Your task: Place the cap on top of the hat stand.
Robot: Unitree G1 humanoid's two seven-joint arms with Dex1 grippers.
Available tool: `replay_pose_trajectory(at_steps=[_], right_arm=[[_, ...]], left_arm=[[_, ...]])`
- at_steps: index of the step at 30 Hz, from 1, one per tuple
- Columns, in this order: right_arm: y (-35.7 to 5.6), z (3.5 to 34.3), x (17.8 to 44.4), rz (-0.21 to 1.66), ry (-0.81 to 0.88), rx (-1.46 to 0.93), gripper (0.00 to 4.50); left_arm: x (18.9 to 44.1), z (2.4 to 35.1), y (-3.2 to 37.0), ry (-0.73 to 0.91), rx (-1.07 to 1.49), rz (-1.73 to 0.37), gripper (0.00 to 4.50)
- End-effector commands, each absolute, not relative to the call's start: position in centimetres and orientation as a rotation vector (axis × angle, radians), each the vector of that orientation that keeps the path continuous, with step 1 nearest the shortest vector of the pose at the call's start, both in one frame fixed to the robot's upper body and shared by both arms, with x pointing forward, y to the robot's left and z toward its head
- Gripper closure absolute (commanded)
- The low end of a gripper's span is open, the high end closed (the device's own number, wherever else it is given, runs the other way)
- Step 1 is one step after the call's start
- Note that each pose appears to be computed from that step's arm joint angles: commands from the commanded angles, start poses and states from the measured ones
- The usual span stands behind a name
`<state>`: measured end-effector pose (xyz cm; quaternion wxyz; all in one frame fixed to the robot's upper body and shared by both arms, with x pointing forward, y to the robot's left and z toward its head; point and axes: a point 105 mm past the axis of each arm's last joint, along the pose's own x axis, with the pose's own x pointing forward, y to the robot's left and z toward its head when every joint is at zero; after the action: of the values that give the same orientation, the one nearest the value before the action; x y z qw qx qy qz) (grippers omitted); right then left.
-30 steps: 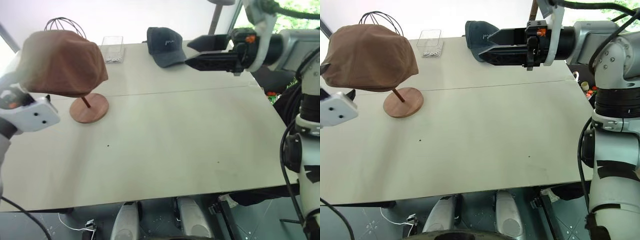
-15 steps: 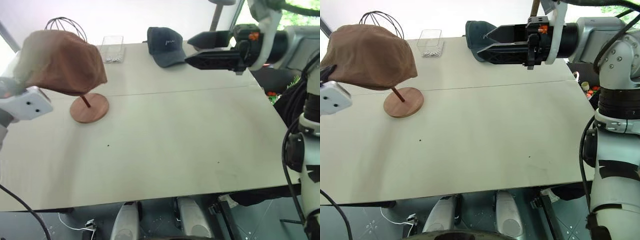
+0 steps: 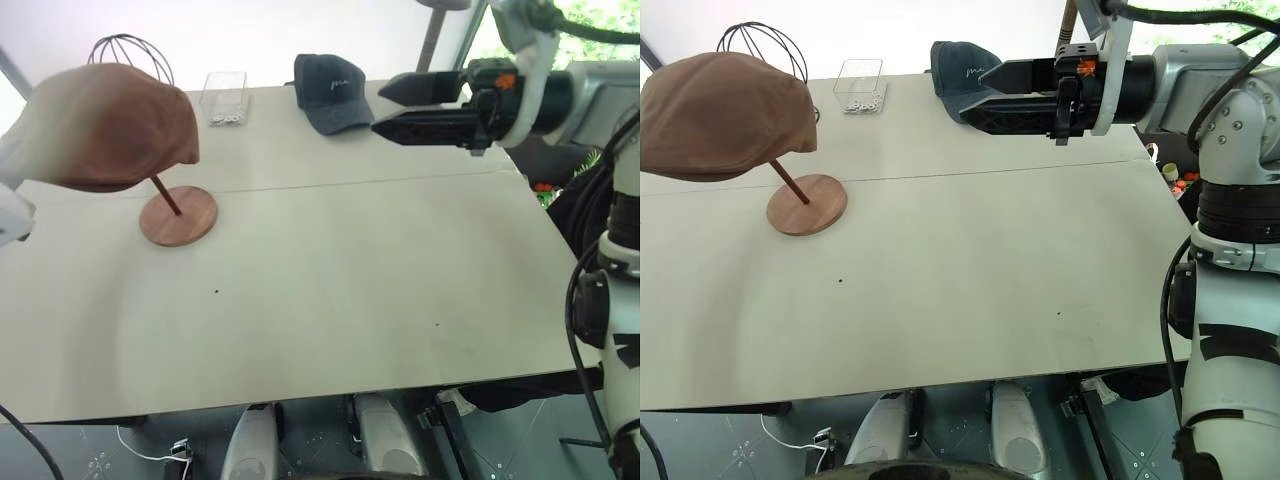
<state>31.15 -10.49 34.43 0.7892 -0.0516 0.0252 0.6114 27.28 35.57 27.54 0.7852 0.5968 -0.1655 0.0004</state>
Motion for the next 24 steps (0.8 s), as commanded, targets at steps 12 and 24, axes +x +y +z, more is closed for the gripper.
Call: replay_pose_trajectory(at_steps=[12, 24], right_arm=[[-10.8, 35.7, 30.8, 1.319, -0.005, -0.128, 0.0], [-11.4, 35.3, 32.1, 1.343, 0.016, -0.143, 0.0]], left_arm=[[25.0, 28.1, 35.2, -0.314, 1.243, -0.042, 0.77], [19.7, 29.5, 37.5, 0.028, 0.543, -0.154, 0.77]])
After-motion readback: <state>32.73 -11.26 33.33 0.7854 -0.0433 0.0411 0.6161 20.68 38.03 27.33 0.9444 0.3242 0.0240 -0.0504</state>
